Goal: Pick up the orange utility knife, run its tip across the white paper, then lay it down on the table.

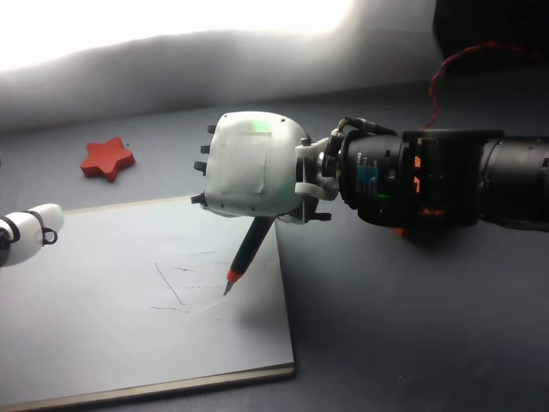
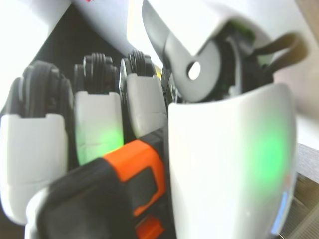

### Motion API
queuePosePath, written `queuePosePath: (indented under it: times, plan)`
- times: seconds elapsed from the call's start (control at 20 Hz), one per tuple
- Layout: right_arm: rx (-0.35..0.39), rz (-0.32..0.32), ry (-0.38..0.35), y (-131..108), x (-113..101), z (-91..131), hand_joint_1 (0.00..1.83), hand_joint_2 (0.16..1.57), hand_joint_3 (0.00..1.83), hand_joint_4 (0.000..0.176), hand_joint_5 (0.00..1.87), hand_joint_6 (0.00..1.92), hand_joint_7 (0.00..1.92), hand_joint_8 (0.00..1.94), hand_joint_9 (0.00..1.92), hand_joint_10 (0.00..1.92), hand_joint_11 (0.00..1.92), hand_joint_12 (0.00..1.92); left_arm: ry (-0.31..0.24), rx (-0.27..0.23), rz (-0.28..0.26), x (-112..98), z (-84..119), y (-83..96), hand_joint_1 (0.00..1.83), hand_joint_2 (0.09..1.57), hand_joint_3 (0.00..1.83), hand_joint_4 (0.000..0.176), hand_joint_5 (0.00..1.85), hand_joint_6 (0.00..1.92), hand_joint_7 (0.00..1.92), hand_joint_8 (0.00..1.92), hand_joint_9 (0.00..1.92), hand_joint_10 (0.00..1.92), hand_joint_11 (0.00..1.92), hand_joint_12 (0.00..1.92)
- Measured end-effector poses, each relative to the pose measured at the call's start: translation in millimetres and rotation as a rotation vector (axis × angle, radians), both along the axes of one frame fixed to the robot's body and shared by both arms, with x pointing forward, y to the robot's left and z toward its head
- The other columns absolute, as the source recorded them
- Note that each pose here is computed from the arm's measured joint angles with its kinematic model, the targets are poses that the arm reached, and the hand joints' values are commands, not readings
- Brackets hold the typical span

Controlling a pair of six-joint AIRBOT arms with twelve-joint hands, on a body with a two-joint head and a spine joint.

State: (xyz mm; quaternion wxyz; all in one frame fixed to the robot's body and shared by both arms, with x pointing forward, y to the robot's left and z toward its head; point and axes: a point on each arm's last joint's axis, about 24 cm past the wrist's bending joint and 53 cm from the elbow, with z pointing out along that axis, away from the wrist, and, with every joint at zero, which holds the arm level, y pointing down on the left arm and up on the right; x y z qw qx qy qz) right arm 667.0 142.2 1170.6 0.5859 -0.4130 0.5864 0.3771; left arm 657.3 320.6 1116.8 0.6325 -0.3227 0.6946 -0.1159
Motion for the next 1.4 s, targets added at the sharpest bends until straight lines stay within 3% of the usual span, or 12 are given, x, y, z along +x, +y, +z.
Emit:
queuePosePath:
  times: [0.2, 0.3, 0.45, 0.65, 0.8, 1.1, 1.25, 1.35, 1.4]
  plan:
    - [0.085, -0.020, 0.108, -2.5, -12.9, 25.7, 1.44, 0.97, 0.75, 0.176, 1.55, 1.92, 1.74, 1.94, 1.85, 1.92, 1.90, 1.92, -0.002, 0.002, -0.004, 0.1, 0.5, -0.9, 0.00, 1.30, 0.00, 0.016, 0.03, 0.00, 0.08, 0.00, 0.07, 0.01, 0.00, 0.66]
    - [0.092, -0.073, 0.184, -20.5, -11.6, 24.6, 1.43, 0.98, 0.74, 0.176, 1.53, 1.92, 1.73, 1.94, 1.85, 1.92, 1.90, 1.92, 0.003, 0.002, -0.017, -2.2, -0.4, -6.9, 0.00, 1.31, 0.00, 0.014, 0.03, 0.00, 0.08, 0.00, 0.08, 0.01, 0.00, 0.69]
    - [0.071, -0.199, 0.368, -58.9, -11.1, 7.8, 1.45, 0.97, 0.71, 0.176, 1.52, 1.92, 1.73, 1.94, 1.85, 1.92, 1.90, 1.92, 0.025, -0.013, -0.112, -6.0, -3.0, -37.8, 0.00, 1.30, 0.00, 0.018, 0.02, 0.01, 0.07, 0.00, 0.07, 0.00, 0.00, 0.64]
    - [0.018, -0.298, 0.486, -91.8, -16.3, -10.7, 1.46, 0.98, 0.71, 0.176, 1.52, 1.92, 1.73, 1.94, 1.85, 1.92, 1.89, 1.92, 0.055, -0.045, -0.244, -21.5, -7.3, -87.6, 0.00, 1.30, 0.00, 0.017, 0.01, 0.00, 0.08, 0.00, 0.06, 0.00, 0.00, 0.57]
    - [-0.007, -0.360, 0.571, -111.5, -21.1, -22.0, 1.43, 1.00, 0.72, 0.176, 1.51, 1.92, 1.73, 1.94, 1.84, 1.92, 1.89, 1.92, 0.071, -0.065, -0.266, -31.1, -8.8, -104.2, 0.00, 1.30, 0.00, 0.015, 0.03, 0.01, 0.11, 0.01, 0.08, 0.01, 0.00, 0.63]
    - [-0.013, -0.369, 0.623, -120.7, -31.1, -38.8, 1.46, 1.00, 0.71, 0.176, 1.53, 1.92, 1.72, 1.94, 1.84, 1.92, 1.89, 1.92, 0.047, -0.079, -0.321, -33.1, -0.7, -131.8, 0.02, 1.31, 0.00, 0.016, 0.02, 0.00, 0.08, 0.00, 0.06, 0.00, 0.00, 0.62]
    - [0.026, -0.327, 0.597, -112.7, -34.3, -28.6, 1.47, 0.98, 0.71, 0.176, 1.52, 1.92, 1.71, 1.94, 1.83, 1.92, 1.88, 1.92, 0.040, -0.080, -0.335, -33.6, 0.3, -137.8, 0.00, 1.30, 0.00, 0.015, 0.01, 0.00, 0.08, 0.00, 0.06, 0.00, 0.00, 0.58]
    - [0.017, -0.326, 0.596, -113.6, -35.9, -33.4, 1.47, 0.98, 0.71, 0.176, 1.52, 1.92, 1.71, 1.94, 1.83, 1.92, 1.88, 1.92, 0.032, -0.077, -0.327, -32.9, 2.2, -135.9, 0.00, 1.30, 0.00, 0.015, 0.01, 0.00, 0.08, 0.00, 0.06, 0.00, 0.00, 0.58]
    - [-0.002, -0.332, 0.599, -116.0, -37.1, -41.1, 1.51, 0.93, 0.79, 0.176, 1.48, 1.92, 1.67, 1.94, 1.80, 1.92, 1.86, 1.92, 0.028, -0.076, -0.318, -32.6, 3.0, -133.8, 0.00, 1.31, 0.00, 0.015, 0.01, 0.00, 0.07, 0.00, 0.06, 0.00, 0.00, 0.61]
